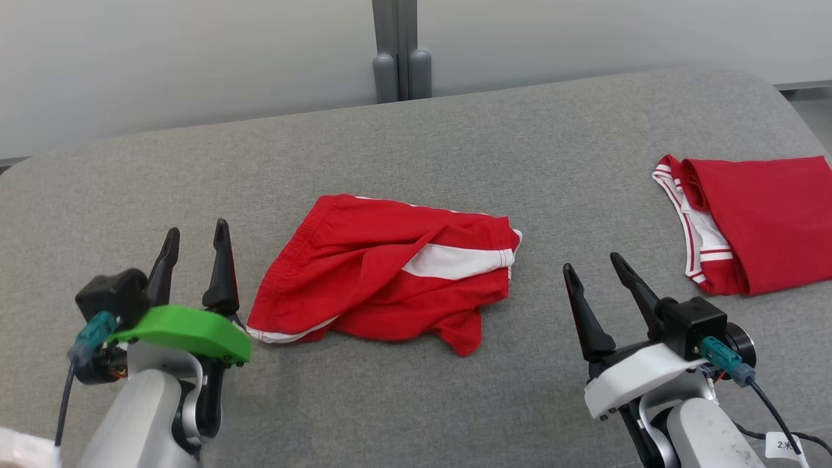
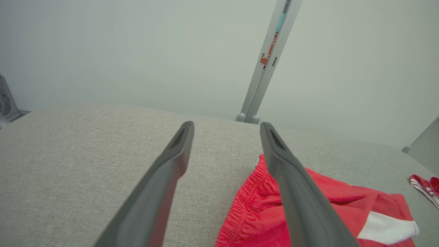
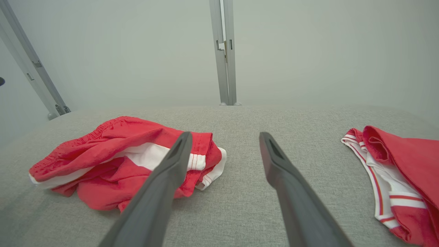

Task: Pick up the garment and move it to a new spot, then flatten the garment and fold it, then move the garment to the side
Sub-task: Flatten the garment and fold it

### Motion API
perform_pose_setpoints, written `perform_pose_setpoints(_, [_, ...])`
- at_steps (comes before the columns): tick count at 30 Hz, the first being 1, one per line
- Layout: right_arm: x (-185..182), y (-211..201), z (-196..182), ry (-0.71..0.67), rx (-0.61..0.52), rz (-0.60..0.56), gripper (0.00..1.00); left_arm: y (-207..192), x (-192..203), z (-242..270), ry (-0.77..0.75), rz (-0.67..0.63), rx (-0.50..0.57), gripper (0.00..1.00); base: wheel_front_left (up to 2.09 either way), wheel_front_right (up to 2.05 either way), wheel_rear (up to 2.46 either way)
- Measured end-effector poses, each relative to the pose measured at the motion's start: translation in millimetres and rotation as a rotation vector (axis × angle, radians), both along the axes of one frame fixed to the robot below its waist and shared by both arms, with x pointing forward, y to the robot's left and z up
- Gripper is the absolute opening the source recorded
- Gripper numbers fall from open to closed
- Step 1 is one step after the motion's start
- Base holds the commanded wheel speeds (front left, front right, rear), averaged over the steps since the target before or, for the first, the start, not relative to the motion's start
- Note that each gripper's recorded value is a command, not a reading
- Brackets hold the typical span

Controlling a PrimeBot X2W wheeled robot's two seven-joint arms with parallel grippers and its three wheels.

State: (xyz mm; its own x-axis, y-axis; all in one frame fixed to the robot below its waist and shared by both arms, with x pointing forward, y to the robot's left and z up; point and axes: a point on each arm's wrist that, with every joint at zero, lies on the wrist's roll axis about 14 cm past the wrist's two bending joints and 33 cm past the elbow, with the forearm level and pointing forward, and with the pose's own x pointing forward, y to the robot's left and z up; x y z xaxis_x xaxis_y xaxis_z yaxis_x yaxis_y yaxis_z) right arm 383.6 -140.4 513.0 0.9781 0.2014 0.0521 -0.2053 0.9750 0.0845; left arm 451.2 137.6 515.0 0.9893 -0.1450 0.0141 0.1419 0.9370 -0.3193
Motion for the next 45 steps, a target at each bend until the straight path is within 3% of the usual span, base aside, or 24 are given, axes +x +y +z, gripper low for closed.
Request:
perform_pose_setpoints(7, [0.0,-4.9,1.6,-0.005,0.001,-0.015,1.0,18.3,-34.0,21.1,-0.14,0.048,0.065,1.0,0.0,0.0,0.0])
perform_pose_setpoints(20, [0.8,4.7,0.8,-0.005,0.007,0.01,1.0,45.3,-76.8,-6.5,-0.087,0.125,0.121,1.0,0.0,0.0,0.0])
perform_pose_setpoints(40, [-2.9,6.1,-1.3,-0.001,0.017,0.007,1.0,44.6,-80.7,-16.0,-0.064,0.116,0.132,1.0,0.0,0.0,0.0])
perform_pose_setpoints(45, [3.5,20.4,1.4,0.004,0.005,0.056,1.0,27.9,-82.5,-41.0,0.005,0.034,0.203,1.0,0.0,0.0,0.0])
